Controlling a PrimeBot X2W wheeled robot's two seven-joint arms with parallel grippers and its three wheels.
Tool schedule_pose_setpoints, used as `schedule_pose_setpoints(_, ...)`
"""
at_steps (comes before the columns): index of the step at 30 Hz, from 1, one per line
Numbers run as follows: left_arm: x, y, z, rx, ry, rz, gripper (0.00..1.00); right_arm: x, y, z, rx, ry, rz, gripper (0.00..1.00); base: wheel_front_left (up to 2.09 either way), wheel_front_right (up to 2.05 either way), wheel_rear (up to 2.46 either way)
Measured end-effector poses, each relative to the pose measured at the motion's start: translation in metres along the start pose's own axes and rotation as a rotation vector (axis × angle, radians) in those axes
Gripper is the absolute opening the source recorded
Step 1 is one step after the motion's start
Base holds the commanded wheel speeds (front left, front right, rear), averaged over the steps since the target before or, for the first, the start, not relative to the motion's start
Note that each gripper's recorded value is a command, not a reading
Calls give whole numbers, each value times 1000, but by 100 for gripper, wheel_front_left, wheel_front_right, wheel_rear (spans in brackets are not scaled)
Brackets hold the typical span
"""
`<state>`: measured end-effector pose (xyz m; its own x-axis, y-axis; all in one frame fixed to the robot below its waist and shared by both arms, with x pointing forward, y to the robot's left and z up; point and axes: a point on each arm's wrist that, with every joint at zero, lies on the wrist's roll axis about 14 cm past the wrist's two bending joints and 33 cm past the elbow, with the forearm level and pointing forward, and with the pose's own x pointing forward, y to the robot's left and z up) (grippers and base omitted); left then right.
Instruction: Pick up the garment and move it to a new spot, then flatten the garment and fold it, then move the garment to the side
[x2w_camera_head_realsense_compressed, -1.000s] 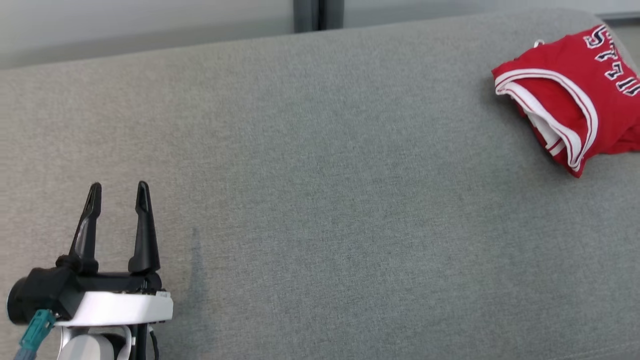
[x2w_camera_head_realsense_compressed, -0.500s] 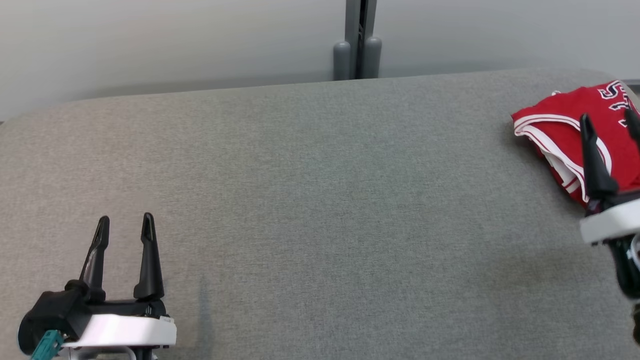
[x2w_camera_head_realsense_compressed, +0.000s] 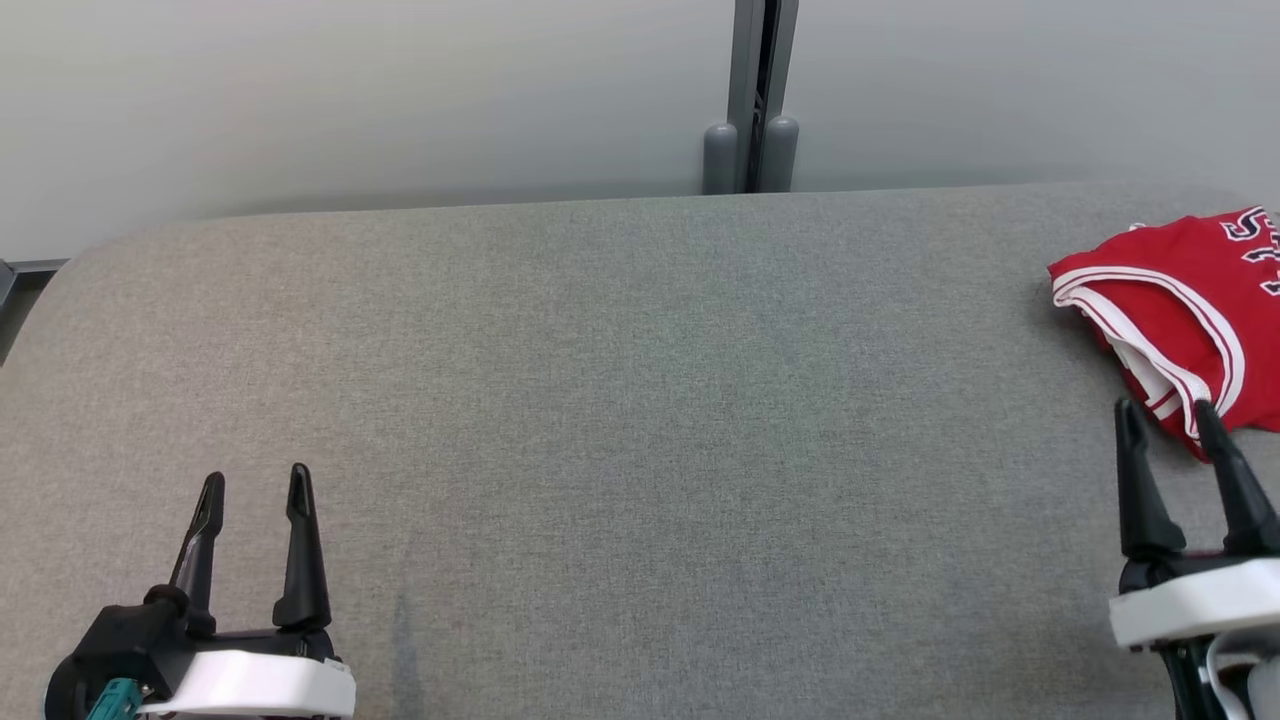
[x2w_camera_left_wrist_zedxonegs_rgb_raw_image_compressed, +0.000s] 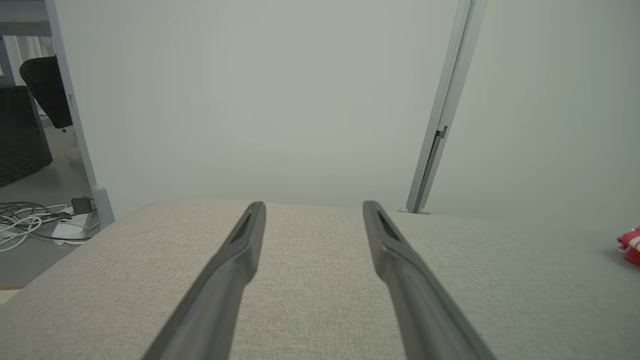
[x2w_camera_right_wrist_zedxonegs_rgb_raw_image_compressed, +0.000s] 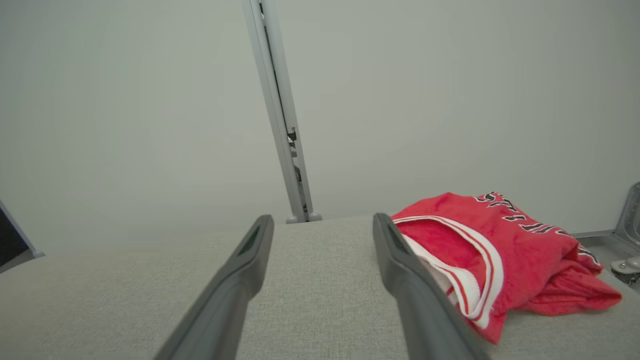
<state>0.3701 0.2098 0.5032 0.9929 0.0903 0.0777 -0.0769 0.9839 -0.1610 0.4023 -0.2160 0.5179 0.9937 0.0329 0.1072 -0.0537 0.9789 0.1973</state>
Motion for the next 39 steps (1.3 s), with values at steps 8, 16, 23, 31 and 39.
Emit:
schedule_pose_setpoints(8, -7, 5, -3, 0, 13, 15, 100, -19, 9, -12, 28, 30, -8, 100, 0, 0, 0)
schedule_pose_setpoints(16, -17, 8, -12, -16, 44, 31, 100, -29, 25, -20, 59, 49, 13, 100, 0, 0, 0)
schedule_pose_setpoints(23, -22, 9, -16, -15, 57, 35, 100, -31, 39, -26, 72, 64, 42, 100, 0, 0, 0)
schedule_pose_setpoints(31, -24, 9, -17, -7, 63, 28, 100, -32, 47, -31, 81, 77, 58, 100, 0, 0, 0)
schedule_pose_setpoints(39, -30, 8, -30, -11, 105, 35, 0, -41, 46, -45, 95, 118, 42, 0, 0, 0, 0)
